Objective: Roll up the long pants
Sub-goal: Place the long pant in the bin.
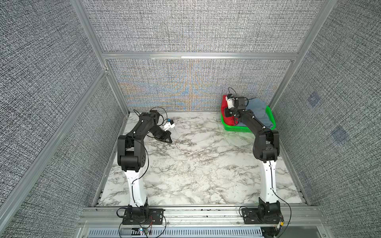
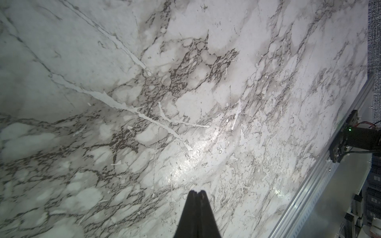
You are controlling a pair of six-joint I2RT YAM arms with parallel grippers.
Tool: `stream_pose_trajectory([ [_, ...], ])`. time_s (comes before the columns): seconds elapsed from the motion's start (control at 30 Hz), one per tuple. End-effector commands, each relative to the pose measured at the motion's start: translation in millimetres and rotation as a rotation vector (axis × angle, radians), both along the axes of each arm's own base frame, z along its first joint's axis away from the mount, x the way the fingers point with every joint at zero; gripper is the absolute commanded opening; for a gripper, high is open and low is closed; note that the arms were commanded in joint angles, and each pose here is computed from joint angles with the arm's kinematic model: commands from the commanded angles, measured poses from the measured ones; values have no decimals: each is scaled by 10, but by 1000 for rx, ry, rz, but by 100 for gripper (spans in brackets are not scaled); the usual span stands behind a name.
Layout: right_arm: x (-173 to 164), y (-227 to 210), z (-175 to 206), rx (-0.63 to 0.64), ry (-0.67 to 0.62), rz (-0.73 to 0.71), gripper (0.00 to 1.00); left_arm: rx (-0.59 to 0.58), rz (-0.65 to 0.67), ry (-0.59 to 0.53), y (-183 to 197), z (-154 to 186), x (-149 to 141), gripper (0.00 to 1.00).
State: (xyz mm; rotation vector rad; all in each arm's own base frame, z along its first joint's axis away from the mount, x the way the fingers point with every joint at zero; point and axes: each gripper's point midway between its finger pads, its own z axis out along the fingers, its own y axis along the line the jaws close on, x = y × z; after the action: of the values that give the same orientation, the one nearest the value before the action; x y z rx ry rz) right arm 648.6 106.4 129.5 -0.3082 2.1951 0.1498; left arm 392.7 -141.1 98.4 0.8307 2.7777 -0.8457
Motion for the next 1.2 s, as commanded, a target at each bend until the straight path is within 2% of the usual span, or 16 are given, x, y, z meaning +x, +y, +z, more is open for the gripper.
stream_pose_trajectory([
  [0.0, -585, -71, -766, -31, 339, 2, 10, -19, -9, -17, -30, 43, 12, 2],
  [0.1, -696, -74, -872, -36, 378, 12, 9, -19, -7, -27, -28, 50, 16, 2],
  [0.2, -696, -106, -784, -46, 333, 8, 13, -9, 3, -43, -13, 48, 46, 2],
  [0.27, -676, -124, -598, -44, 269, 2, 24, 7, 19, -68, 13, 62, 92, 2],
  [0.37, -652, -120, -180, -37, 155, 5, 54, 32, 48, -129, 54, 134, 162, 2],
  [0.4, -654, -128, -51, -36, 121, 6, 58, 39, 59, -146, 67, 154, 188, 2],
  [0.57, -733, -129, 664, -28, -49, 19, 70, 68, 112, -263, 145, 401, 312, 2],
  [0.67, -825, -148, 948, -31, -99, 21, 72, 85, 140, -302, 193, 489, 351, 2],
  [0.77, -986, -173, 1143, -32, -136, 29, 73, 112, 178, -356, 287, 534, 380, 18],
  [0.8, -1047, -186, 1182, -32, -145, 29, 73, 122, 195, -374, 333, 546, 388, 27],
  [0.93, -1364, -278, 1349, -21, -229, 3, 81, 123, 278, -487, 558, 654, 408, 84],
  [0.97, -1454, -291, 1399, -18, -255, 4, 82, 119, 295, -513, 609, 673, 389, 93],
  [1.0, -1567, -298, 1445, -15, -285, 8, 84, 117, 313, -546, 667, 709, 372, 99],
  [1.1, -1892, -323, 1613, -10, -386, 27, 98, 129, 350, -603, 810, 728, 259, 99],
  [1.17, -2091, -369, 1625, -19, -421, 34, 99, 173, 399, -624, 920, 683, 199, 99],
])
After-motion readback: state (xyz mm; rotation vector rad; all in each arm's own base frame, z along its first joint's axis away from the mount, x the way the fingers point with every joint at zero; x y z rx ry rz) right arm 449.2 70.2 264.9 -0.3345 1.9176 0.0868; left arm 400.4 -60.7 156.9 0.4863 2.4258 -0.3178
